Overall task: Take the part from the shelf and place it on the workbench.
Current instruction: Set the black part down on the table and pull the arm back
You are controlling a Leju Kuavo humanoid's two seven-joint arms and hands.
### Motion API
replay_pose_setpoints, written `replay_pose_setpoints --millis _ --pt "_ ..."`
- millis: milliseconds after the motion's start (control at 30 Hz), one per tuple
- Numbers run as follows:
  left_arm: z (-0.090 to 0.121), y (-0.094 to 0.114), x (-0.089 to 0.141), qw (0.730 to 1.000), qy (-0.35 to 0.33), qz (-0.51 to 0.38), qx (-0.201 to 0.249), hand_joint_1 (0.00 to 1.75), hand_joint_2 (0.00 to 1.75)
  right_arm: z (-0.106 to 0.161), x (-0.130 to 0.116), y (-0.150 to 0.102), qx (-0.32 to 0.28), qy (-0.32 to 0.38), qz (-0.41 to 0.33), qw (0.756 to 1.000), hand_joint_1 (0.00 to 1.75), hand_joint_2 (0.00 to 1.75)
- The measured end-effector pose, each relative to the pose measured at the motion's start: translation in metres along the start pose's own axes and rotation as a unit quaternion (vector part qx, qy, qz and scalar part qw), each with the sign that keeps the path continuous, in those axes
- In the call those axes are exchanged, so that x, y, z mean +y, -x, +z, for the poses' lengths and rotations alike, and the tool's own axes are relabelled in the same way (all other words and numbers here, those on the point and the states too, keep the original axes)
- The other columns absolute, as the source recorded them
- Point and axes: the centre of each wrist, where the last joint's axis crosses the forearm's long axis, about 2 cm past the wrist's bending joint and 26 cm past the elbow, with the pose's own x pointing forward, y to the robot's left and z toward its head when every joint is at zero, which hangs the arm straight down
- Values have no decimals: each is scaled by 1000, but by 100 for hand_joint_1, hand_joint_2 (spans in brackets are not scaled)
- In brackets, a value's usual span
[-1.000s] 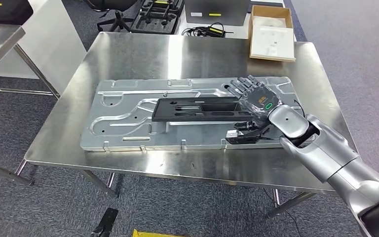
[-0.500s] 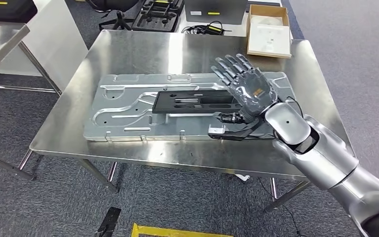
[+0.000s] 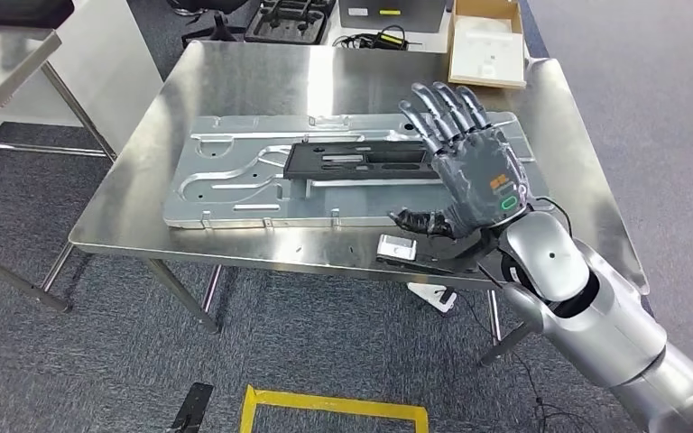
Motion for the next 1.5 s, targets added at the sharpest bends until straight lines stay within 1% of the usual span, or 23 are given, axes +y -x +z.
replay_pose_setpoints --millis 67,200,433,500,567,633,733,800,900,1000,1100,1200,1267,1367,1433,1500 --pt "0 1 0 1000 -2 4 1 0 0 4 -2 0 8 13 -23 1000 0 0" --pt "1 6 1 1000 -4 8 5 0 0 20 -5 -1 32 56 -94 993 0 0" --pt "1 6 2 1000 -7 10 5 0 0 32 -11 0 48 86 -128 987 0 0" --pt "0 5 2 1000 -9 11 3 0 0 36 -13 1 50 111 -157 980 0 0" --pt "1 6 2 1000 -11 14 3 0 0 45 -11 0 58 142 -211 965 0 0" --pt "1 8 2 1000 -14 17 1 0 0 58 -5 -1 77 170 -284 940 0 0" --pt "2 12 2 1000 -19 24 1 0 0 83 11 -5 118 190 -393 892 0 0" --pt "3 16 2 999 -21 28 5 0 0 102 26 -11 141 185 -438 868 0 0" --pt "5 21 2 999 -24 33 12 0 0 130 54 -21 182 162 -477 844 0 0" --pt "6 24 1 999 -27 39 17 0 0 160 88 -28 245 137 -504 817 0 0" --pt "7 28 1 998 -30 45 24 0 0 195 129 -33 312 102 -520 788 0 0" --pt "7 30 1 998 -31 48 29 0 0 236 168 -40 381 47 -528 757 0 0" --pt "7 30 1 998 -32 47 32 0 0 268 188 -46 438 -4 -528 728 0 0" --pt "7 30 2 998 -33 46 35 0 0 314 204 -58 514 -78 -521 677 0 0" --pt "6 28 2 998 -34 46 35 0 0 338 208 -66 553 -117 -516 643 0 0" --pt "5 25 3 998 -36 46 34 0 0 359 210 -74 594 -153 -514 600 0 0"
